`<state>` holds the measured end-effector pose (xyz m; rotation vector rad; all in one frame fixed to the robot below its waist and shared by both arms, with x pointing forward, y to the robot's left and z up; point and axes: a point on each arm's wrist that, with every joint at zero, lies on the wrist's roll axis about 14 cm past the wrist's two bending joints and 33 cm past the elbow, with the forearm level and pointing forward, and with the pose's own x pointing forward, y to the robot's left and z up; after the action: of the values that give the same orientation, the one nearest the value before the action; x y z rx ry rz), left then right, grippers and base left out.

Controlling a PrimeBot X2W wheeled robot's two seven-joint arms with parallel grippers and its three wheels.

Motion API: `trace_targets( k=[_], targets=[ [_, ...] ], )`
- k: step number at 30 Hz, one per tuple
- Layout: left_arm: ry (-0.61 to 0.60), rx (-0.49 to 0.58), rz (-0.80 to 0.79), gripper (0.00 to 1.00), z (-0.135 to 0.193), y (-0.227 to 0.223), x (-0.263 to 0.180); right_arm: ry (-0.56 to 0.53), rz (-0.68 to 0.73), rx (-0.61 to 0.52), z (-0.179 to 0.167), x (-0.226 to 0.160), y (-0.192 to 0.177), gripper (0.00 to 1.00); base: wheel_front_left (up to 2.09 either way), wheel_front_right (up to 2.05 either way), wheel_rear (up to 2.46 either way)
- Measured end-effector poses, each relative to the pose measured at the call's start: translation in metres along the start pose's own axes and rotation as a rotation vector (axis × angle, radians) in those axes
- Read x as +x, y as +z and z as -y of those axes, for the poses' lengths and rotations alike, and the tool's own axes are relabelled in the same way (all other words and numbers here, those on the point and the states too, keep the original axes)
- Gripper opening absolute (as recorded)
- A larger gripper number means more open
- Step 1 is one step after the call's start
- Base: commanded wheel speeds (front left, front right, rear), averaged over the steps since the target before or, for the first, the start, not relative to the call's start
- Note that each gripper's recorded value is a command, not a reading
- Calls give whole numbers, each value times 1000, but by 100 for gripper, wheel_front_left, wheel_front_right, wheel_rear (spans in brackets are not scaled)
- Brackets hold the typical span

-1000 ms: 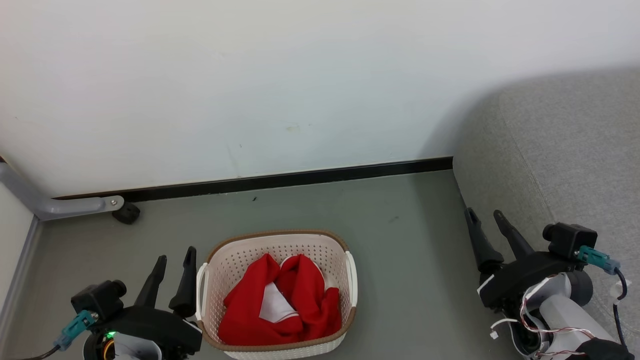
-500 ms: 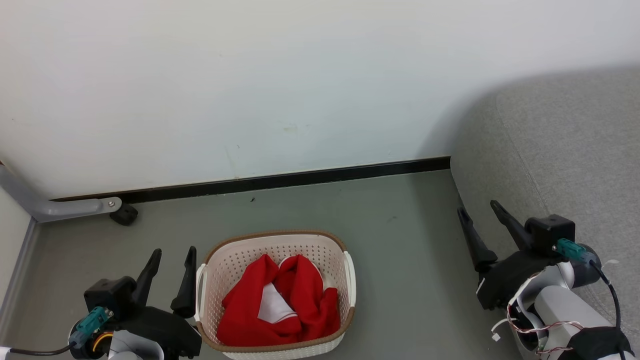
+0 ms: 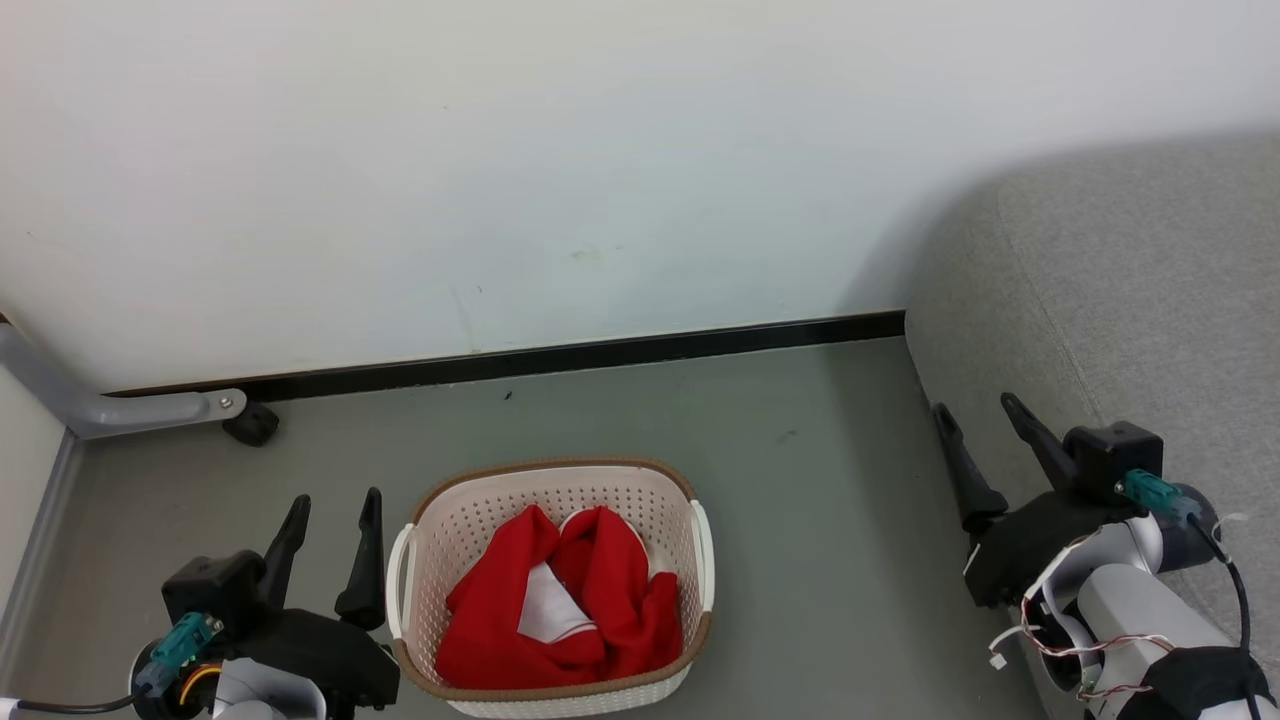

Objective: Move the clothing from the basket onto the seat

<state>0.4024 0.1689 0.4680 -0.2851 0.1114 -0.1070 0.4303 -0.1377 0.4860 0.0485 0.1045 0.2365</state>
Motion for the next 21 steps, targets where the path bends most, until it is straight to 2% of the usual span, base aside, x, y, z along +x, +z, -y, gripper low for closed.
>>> trace_targets(
  k=[12, 21],
  targets=[
    [87, -29, 7, 100, -19, 0, -1, -63, 2, 7, 13, 1, 0, 100, 0, 0, 0],
    [85, -13, -7, 100, -18, -5, 0, -66, -4, 4, 15, 2, -2, 100, 0, 0, 0]
  ],
)
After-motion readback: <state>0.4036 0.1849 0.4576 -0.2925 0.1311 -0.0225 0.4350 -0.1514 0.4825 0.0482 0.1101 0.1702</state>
